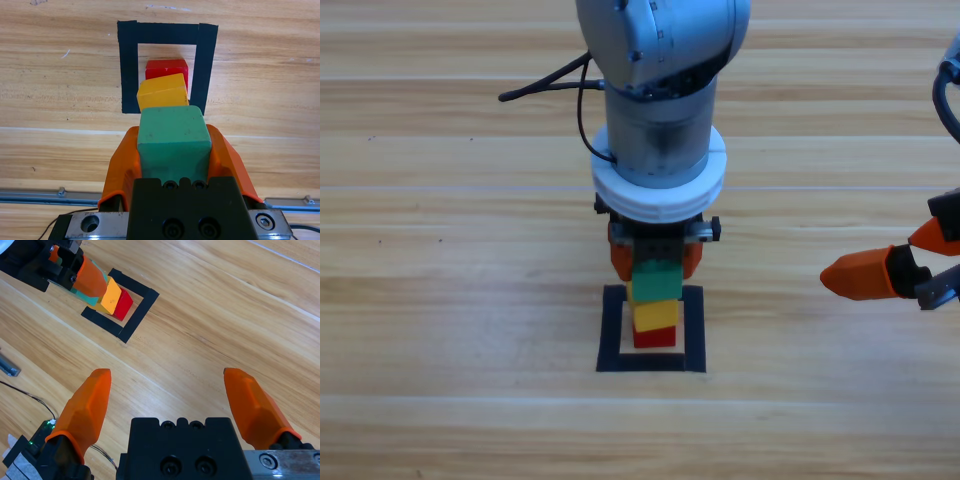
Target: Stack the blocks in the rectangular block: red at the bottom, yellow in the middle, green on top
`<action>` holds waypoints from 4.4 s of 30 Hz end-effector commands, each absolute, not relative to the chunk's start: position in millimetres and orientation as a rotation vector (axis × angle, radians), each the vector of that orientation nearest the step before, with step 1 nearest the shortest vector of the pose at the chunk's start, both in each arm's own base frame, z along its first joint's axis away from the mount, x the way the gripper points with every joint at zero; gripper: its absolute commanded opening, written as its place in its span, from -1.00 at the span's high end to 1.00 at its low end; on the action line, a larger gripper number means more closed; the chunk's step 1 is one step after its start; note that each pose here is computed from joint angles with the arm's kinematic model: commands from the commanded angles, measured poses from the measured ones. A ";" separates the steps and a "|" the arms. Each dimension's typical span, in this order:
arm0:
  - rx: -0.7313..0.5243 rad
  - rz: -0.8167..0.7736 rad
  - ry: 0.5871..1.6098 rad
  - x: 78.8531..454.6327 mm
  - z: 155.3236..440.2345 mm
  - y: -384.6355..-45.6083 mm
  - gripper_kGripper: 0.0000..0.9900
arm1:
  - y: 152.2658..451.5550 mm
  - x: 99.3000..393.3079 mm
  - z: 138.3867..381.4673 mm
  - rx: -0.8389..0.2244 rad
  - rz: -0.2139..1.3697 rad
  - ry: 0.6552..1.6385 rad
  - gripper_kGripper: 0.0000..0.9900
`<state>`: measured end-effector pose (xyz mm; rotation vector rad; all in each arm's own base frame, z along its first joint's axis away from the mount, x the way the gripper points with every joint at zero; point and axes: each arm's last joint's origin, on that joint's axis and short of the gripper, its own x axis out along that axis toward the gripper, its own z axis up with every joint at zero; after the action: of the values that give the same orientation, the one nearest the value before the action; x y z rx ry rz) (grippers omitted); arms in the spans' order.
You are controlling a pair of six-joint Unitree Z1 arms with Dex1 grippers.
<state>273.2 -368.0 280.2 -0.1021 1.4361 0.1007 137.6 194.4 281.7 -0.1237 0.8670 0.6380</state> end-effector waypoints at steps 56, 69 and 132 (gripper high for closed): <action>-0.104 0.155 1.476 295.5 246.1 -375.9 -0.10 | 193.9 146.6 260.4 -0.170 0.594 0.921 -1.00; -0.118 0.132 1.465 294.4 256.2 -374.7 -0.10 | 193.9 146.5 260.3 -0.170 0.595 0.922 -1.00; -0.041 -0.114 0.991 125.6 384.1 -224.3 -0.98 | 192.2 144.2 267.1 -0.178 0.634 0.898 -1.00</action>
<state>137.9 -239.1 383.1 -0.0501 1.0164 -0.0881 138.0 195.1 280.6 -0.1631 0.8583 0.6558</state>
